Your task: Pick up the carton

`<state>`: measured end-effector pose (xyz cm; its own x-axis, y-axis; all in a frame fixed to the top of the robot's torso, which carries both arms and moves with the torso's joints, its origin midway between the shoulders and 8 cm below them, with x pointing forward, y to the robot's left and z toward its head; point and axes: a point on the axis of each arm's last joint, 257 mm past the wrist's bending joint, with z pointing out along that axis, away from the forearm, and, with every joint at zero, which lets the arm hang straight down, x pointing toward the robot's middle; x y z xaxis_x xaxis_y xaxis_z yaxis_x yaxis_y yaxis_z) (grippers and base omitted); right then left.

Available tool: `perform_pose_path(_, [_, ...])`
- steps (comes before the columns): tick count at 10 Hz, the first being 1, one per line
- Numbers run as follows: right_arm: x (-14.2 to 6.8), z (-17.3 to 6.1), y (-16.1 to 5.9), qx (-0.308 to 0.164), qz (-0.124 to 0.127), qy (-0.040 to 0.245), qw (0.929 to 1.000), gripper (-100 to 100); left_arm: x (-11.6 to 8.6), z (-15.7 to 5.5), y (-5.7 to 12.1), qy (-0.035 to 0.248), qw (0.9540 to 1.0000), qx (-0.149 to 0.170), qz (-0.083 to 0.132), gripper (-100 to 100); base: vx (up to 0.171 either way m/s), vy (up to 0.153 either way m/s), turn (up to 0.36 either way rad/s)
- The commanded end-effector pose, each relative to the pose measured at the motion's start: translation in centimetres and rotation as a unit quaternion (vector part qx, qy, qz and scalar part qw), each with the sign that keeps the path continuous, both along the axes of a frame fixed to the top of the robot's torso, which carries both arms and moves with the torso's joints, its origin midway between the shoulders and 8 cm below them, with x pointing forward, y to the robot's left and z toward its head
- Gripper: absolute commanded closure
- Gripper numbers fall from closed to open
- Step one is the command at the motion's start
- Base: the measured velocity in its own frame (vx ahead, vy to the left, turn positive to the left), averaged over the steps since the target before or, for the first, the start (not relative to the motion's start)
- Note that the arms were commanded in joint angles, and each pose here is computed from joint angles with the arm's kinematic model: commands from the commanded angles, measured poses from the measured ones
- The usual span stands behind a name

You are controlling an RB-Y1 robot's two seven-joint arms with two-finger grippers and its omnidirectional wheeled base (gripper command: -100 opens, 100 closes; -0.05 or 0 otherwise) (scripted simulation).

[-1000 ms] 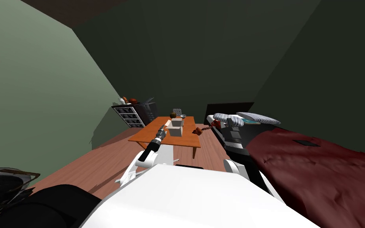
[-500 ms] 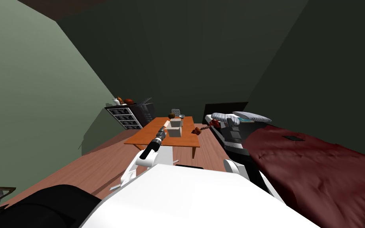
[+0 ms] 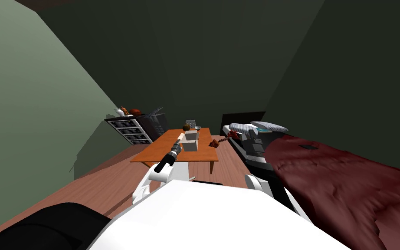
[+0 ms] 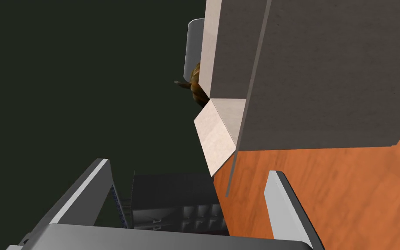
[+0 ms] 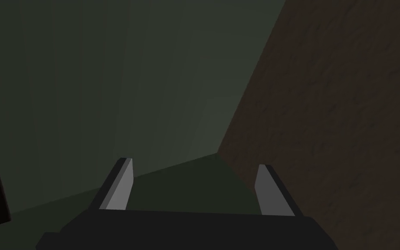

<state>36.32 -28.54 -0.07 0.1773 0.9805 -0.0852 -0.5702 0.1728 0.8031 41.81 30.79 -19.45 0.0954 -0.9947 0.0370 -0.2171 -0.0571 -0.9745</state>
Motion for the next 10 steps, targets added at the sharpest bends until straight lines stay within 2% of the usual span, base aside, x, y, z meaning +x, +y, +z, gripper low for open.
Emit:
perform_pose_path(1, [0.0,0.0,0.0,0.0,0.0,0.0,1.0,0,-0.1,-0.5,0.1,0.013,0.9999,0.0,0.005,-100,0.015,0.023,-0.059])
perform_pose_path(10, [0.0,0.0,0.0,0.0,0.0,0.0,1.0,0,-1.2,-2.9,1.4,0.085,0.9958,0.001,0.034,-100,0.014,0.021,-0.089])
